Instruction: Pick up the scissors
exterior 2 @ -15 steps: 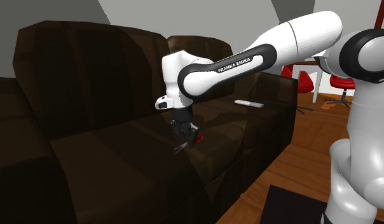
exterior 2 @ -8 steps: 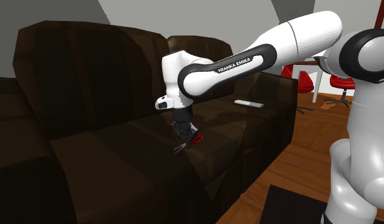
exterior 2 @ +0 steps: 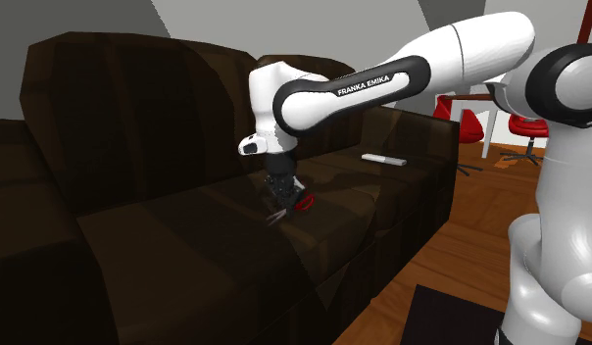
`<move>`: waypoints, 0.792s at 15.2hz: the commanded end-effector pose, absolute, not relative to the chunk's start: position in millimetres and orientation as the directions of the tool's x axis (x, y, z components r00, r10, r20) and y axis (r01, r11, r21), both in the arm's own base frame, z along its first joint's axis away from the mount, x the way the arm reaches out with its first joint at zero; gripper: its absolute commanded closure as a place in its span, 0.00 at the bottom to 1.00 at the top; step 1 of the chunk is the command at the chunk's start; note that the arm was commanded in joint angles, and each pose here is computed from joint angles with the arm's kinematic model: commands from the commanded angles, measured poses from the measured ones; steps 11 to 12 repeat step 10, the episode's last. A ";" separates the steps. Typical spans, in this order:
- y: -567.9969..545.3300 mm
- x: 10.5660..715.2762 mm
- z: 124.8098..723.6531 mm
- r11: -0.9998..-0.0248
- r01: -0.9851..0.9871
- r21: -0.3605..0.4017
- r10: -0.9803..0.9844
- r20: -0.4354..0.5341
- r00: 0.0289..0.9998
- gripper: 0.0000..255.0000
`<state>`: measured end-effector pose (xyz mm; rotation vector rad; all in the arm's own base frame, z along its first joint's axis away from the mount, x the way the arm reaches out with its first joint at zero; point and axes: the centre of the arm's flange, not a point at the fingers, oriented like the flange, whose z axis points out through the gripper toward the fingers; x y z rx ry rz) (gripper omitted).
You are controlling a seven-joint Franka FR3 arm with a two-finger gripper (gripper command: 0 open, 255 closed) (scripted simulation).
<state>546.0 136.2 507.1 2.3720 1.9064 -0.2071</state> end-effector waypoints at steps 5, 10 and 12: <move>136.6 545.6 539.7 -0.216 0.976 -0.014 0.964 -0.163 0.211 1.00; 136.6 545.6 556.3 -0.216 0.976 -0.014 0.964 -0.163 0.211 1.00; 136.6 545.6 556.3 -0.216 0.976 -0.014 0.964 -0.163 0.211 1.00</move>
